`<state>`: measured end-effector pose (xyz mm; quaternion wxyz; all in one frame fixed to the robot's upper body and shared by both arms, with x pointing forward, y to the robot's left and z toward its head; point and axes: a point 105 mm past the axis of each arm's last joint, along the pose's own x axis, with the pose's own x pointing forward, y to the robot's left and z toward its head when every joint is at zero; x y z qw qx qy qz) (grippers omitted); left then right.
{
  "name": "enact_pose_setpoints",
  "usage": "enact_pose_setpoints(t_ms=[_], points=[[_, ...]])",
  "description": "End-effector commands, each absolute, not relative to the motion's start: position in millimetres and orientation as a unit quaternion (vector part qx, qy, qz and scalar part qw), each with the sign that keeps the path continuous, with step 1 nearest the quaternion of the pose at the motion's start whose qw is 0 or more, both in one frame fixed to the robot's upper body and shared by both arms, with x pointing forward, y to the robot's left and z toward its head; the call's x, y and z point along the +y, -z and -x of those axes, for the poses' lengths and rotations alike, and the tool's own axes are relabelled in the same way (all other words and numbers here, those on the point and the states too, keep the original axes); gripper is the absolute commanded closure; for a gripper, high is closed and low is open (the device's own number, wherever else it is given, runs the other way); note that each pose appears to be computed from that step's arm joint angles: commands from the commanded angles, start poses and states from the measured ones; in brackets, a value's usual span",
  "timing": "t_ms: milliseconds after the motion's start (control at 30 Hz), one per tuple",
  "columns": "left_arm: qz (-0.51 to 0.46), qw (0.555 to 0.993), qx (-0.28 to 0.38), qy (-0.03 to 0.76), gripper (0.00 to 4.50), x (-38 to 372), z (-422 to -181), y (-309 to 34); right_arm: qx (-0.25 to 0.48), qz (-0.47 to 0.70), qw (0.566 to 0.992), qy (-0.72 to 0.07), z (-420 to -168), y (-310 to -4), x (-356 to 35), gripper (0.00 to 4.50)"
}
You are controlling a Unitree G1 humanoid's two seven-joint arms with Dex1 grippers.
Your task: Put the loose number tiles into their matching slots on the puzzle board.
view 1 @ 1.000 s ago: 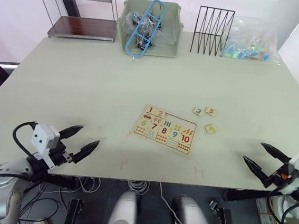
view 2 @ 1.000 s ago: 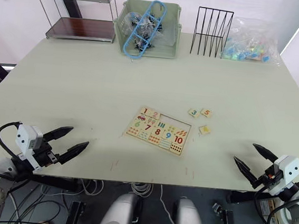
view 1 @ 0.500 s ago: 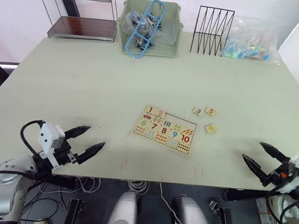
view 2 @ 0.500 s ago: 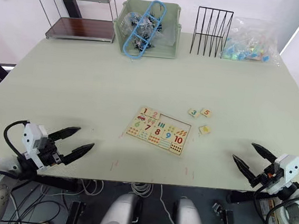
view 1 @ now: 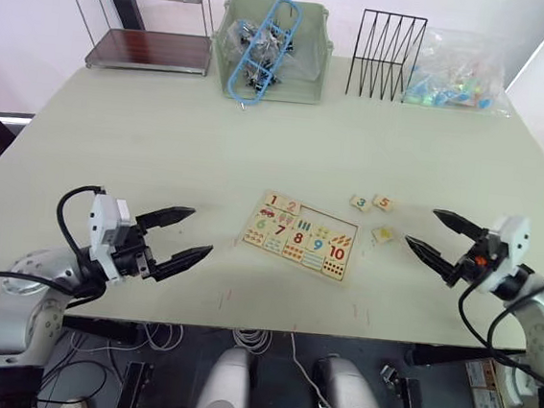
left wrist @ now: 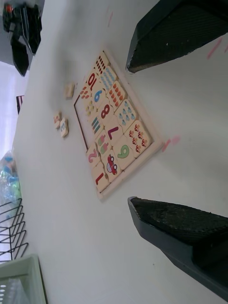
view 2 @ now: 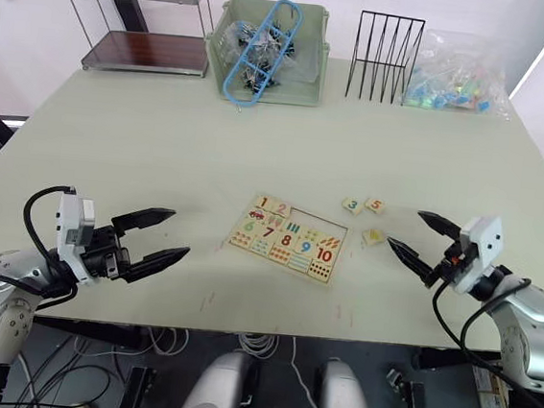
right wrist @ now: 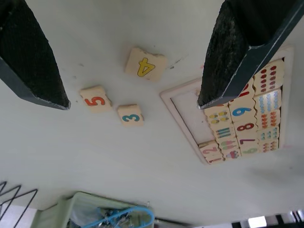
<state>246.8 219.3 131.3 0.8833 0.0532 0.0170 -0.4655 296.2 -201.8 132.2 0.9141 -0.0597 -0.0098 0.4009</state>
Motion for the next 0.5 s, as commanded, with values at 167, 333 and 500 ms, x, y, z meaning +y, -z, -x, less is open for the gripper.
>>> enact_pose_setpoints(t_ms=[167, 333, 500], points=[[-0.058, 0.867, -0.014, 0.494, 0.08, 208, -245, -149, 0.030, 0.128, 0.903, -0.409, -330, -137, -174, 0.00], [-0.063, 0.865, -0.020, 0.497, 0.08, 206, -243, -154, 0.059, 0.151, 0.899, -0.407, -353, -135, -165, 0.00], [-0.069, 0.867, -0.023, 0.492, 0.08, 208, -244, -154, 0.095, 0.166, 0.892, -0.410, -366, -129, -156, 0.00]])
